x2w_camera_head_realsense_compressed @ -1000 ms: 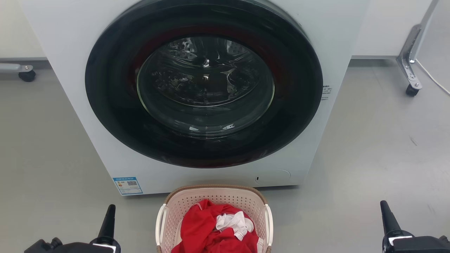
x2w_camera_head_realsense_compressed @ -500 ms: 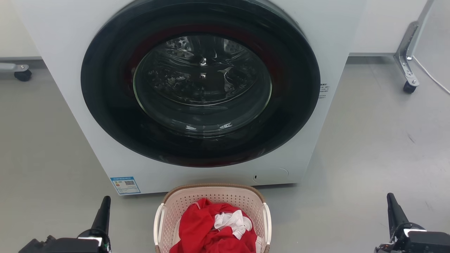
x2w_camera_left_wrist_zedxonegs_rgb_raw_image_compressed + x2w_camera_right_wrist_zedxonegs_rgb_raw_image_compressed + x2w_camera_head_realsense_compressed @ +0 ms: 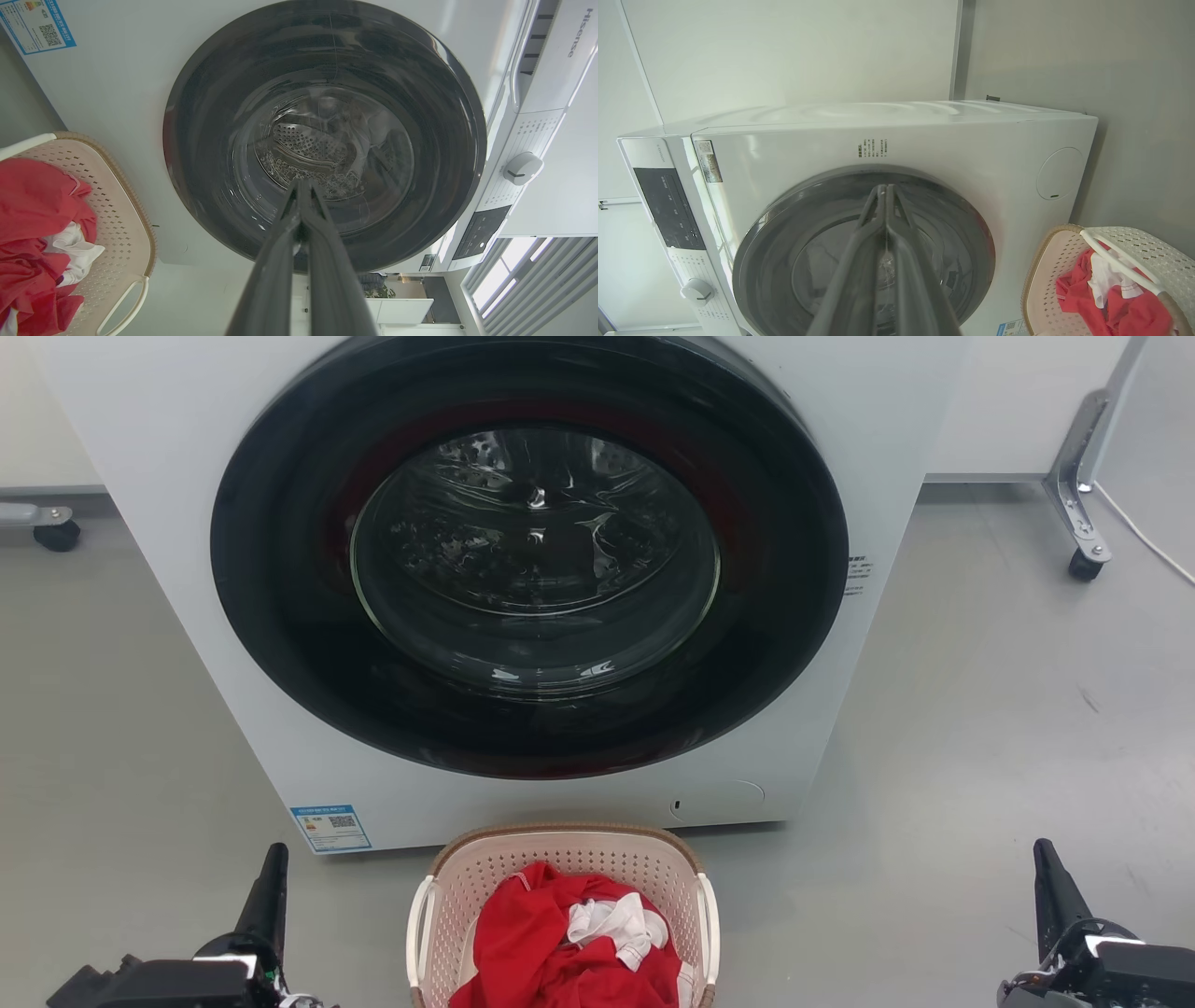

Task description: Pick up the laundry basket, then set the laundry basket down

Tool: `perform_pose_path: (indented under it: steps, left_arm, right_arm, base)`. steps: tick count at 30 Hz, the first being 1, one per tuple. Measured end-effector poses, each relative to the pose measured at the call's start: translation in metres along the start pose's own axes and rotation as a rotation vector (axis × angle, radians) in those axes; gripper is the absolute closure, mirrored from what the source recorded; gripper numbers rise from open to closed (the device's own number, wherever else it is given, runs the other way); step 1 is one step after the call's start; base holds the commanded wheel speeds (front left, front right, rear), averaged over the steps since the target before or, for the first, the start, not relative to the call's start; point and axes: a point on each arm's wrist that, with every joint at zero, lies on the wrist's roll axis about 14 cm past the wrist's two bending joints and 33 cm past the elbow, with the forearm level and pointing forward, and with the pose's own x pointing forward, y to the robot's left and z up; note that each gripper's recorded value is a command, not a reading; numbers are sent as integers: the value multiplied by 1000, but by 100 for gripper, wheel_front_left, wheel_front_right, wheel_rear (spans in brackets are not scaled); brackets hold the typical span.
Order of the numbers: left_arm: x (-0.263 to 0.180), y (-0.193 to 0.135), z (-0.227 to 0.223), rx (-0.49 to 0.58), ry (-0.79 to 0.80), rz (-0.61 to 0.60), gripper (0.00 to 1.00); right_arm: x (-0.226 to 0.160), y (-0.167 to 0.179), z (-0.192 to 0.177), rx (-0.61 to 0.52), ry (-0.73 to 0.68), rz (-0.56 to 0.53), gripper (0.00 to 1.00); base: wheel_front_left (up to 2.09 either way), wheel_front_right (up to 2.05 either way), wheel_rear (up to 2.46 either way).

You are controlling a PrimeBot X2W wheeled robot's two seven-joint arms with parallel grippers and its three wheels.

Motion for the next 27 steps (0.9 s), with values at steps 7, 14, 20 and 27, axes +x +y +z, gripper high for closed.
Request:
perform_pose_path:
  steps: [7,14,20,27]
  left_arm:
    - [0,0,0,0,0,0,100]
    - [0,0,0,0,0,0,100]
    - [0,0,0,0,0,0,100]
    - [0,0,0,0,0,0,100]
  right_arm:
    - [0,0,0,0,0,0,100]
    - [0,0,0,0,0,0,100]
    - [0,0,0,0,0,0,100]
    - [0,0,0,0,0,0,100]
  base:
    - [0,0,0]
    - [0,0,0]
    - [0,0,0]
    - [0,0,0]
